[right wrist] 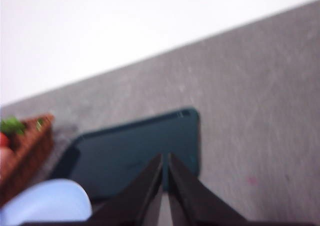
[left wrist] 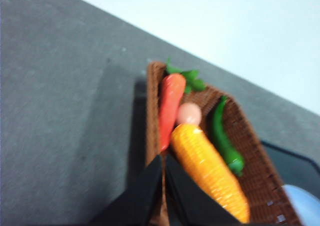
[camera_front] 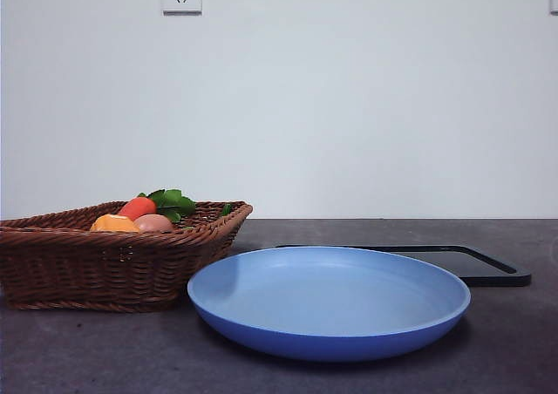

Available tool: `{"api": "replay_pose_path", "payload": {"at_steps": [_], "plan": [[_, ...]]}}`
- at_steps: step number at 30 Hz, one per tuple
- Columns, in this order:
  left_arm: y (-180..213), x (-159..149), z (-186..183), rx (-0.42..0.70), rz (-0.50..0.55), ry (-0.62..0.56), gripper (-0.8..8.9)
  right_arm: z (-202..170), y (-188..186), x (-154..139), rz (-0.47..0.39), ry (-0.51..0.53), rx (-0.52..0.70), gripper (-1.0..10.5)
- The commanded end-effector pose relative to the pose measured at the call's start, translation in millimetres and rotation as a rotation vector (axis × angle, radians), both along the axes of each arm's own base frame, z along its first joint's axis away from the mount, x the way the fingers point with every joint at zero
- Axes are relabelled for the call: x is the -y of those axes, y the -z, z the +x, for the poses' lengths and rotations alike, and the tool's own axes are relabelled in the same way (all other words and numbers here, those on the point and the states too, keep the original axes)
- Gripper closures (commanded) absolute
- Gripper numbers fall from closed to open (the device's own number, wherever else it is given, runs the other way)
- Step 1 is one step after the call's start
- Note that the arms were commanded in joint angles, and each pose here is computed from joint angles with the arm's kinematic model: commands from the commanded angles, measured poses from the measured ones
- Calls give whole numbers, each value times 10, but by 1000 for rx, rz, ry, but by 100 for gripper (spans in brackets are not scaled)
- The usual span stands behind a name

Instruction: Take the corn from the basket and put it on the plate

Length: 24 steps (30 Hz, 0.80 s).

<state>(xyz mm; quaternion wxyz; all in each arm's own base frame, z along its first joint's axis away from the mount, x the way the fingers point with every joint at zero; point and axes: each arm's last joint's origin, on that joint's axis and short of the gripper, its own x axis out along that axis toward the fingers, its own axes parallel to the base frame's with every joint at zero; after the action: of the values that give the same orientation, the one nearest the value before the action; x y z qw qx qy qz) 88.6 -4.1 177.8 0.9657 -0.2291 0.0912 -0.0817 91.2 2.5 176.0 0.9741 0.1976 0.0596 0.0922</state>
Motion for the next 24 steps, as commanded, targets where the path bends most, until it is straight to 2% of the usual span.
{"api": "replay_pose_path", "payload": {"at_steps": [1, 6, 11, 20, 24], "plan": [[-179, 1, -42, 17, -14, 2, 806, -50, -206, -2, 20, 2, 58, 943], [-439, 7, -94, 4, -8, 19, 806, -140, -507, -8, 11, -1, 95, 943], [-751, 24, -125, -7, 56, 86, 806, -182, -760, -14, -47, -18, 53, 943], [-1127, 52, -33, -127, 212, 249, 806, -64, -1109, -38, -194, -165, -167, 943], [-1160, 63, 33, -200, 235, 314, 806, 27, -1210, -67, -242, -272, -277, 943]]}}
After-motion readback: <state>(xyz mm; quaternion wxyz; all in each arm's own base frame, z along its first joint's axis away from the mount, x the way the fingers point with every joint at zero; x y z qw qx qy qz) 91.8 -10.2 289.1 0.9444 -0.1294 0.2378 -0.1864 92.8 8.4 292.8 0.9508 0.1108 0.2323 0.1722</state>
